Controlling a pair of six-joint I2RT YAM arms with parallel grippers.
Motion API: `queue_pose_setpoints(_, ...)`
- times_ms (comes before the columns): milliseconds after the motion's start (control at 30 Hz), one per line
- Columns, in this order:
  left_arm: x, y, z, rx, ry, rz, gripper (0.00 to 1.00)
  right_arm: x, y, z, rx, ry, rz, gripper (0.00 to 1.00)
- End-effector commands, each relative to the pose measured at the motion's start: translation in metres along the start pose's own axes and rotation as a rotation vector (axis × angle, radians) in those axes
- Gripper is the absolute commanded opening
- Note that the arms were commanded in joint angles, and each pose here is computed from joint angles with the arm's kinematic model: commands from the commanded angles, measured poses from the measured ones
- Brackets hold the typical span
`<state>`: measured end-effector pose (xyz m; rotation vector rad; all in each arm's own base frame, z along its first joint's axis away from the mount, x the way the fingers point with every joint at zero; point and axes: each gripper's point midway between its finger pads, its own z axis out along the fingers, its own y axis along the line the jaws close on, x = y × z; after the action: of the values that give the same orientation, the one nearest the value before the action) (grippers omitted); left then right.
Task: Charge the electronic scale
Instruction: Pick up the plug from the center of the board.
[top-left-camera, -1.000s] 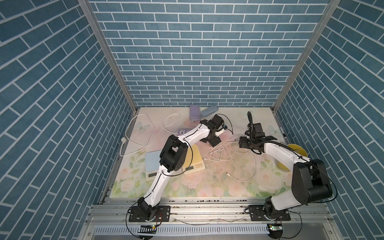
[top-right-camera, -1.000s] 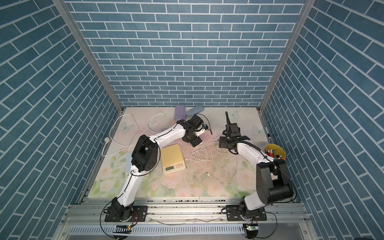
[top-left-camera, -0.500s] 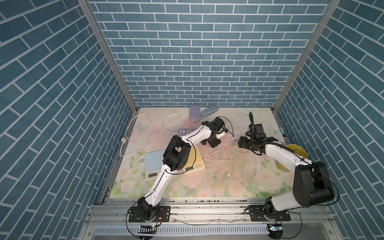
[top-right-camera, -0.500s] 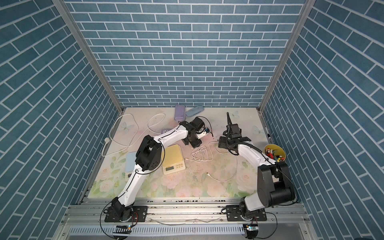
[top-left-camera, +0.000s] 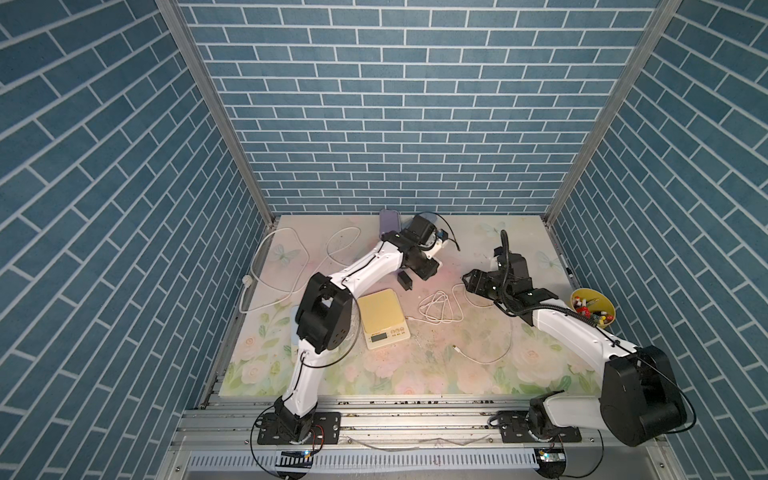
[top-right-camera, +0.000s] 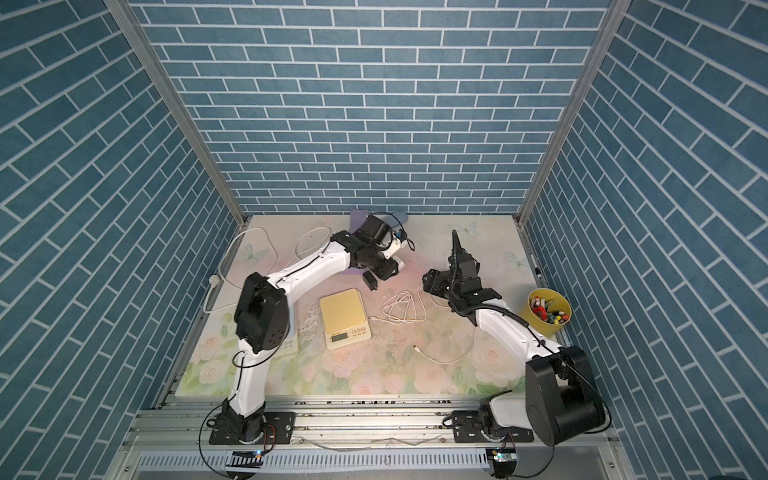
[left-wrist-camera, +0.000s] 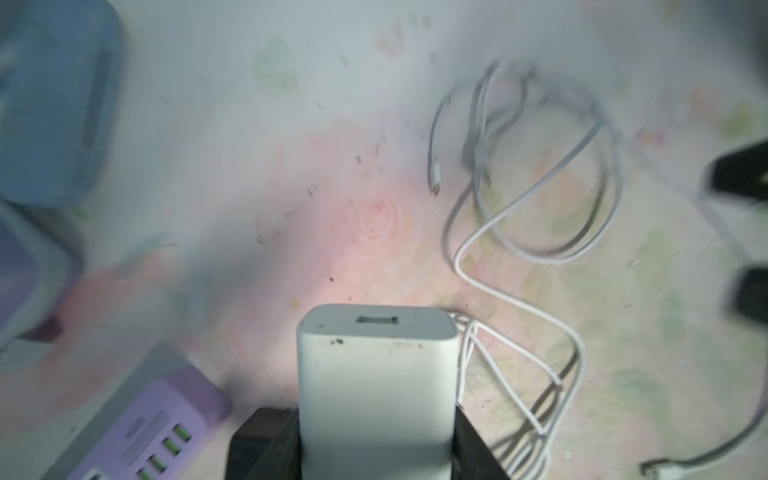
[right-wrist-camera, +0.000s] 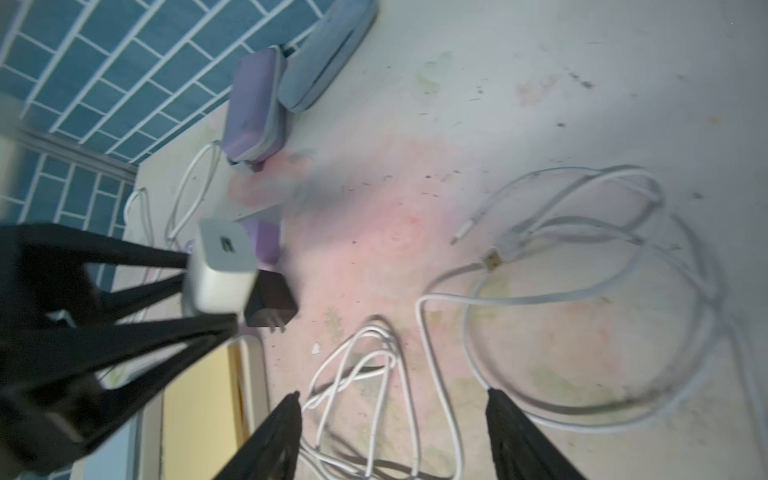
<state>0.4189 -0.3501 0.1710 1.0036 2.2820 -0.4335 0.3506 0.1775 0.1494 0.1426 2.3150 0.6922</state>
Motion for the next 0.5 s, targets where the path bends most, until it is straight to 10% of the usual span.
queue_pose_setpoints(0, -0.032, -0.007, -0.041, 0.046, -0.191, -0.038, 0.27, -0.025, 0.035, 0.001, -0.127, -0.091, 0.064, 0.73)
queue_pose_setpoints(467, 0.021, -0.019, -0.07, 0.024, -0.213, 0.17, 0.29, -0.031, 0.137, -0.006, -0.416, 0.16, 0.033, 0.77)
